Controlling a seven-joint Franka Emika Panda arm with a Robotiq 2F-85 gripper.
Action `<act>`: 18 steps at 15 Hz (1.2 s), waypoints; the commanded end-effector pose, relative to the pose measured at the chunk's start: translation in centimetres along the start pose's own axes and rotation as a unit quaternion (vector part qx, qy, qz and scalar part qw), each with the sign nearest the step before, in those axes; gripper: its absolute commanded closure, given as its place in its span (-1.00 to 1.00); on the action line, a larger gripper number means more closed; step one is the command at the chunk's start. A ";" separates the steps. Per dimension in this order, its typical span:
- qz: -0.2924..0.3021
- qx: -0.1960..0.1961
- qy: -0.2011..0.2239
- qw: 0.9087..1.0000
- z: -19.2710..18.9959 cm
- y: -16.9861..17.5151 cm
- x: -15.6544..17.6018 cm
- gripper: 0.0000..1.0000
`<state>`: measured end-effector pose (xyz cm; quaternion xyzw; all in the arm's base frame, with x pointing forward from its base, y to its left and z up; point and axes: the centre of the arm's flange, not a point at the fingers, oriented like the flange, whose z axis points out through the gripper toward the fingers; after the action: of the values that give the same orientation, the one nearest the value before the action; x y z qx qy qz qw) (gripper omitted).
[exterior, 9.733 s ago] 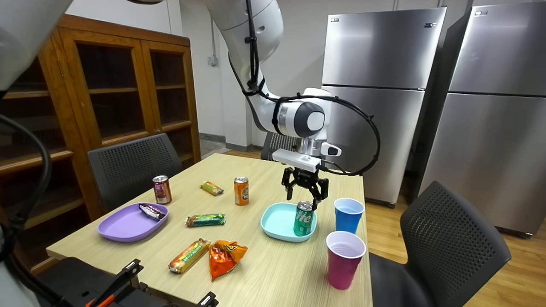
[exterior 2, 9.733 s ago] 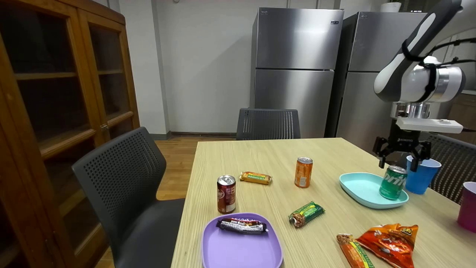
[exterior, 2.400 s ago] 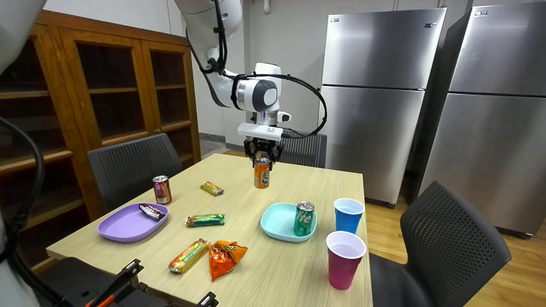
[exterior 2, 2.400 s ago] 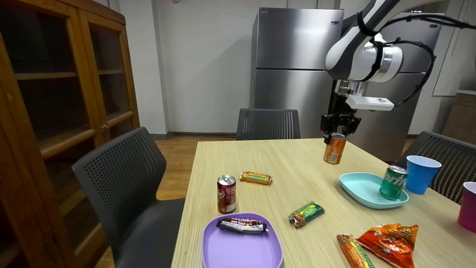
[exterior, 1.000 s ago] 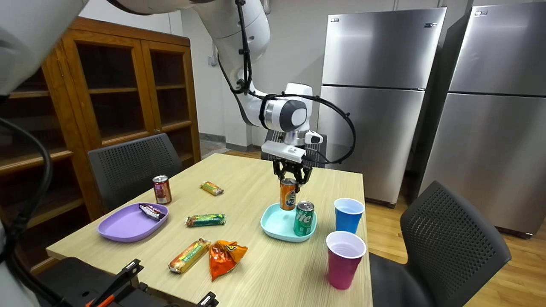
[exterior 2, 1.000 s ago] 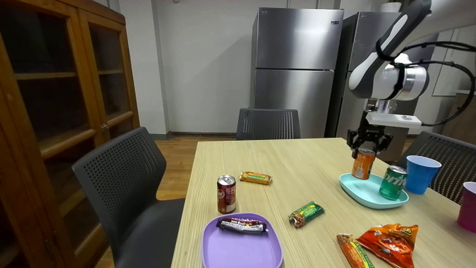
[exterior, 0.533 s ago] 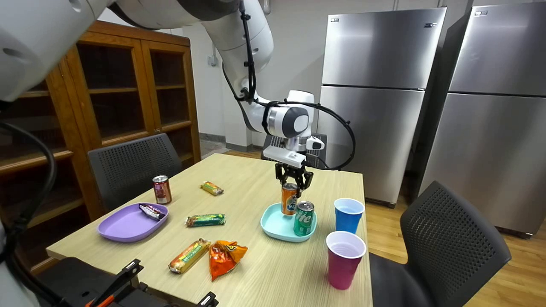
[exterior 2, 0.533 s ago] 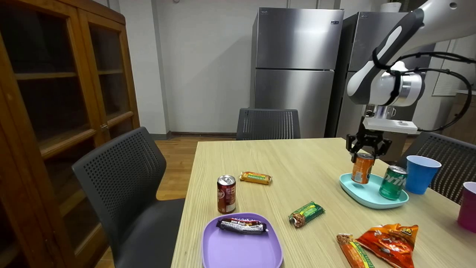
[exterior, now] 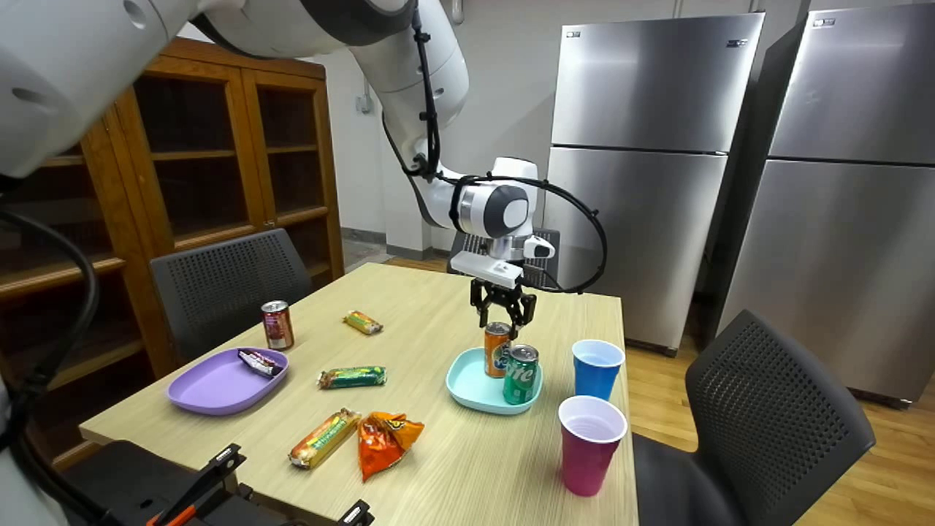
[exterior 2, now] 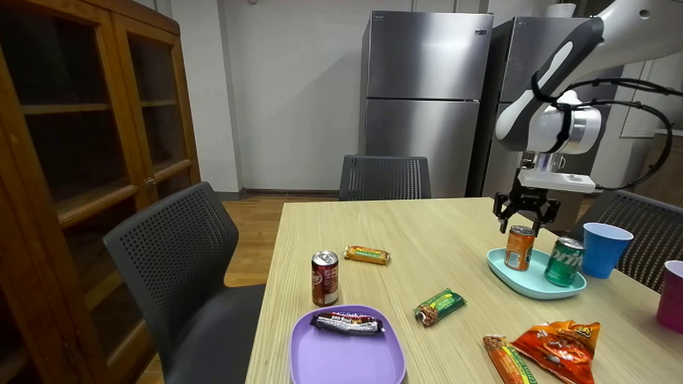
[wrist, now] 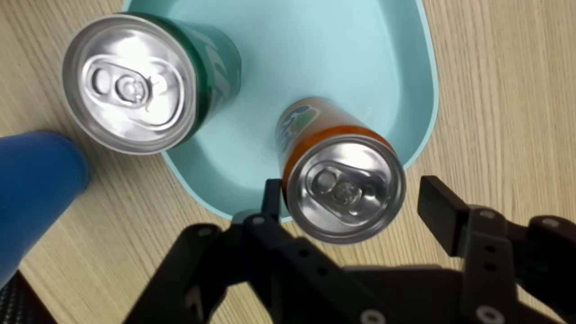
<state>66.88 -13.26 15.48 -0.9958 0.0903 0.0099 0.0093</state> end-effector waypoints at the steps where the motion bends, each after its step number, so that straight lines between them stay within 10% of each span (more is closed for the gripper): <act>1: 0.008 0.000 -0.004 1.000 -1.8 -0.2 0.7 -1.00; 18: -0.103 0.004 0.050 0.993 -11.4 -5.0 -5.1 -1.00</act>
<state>66.25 -10.27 25.97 -0.9988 0.0246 -0.0419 0.0112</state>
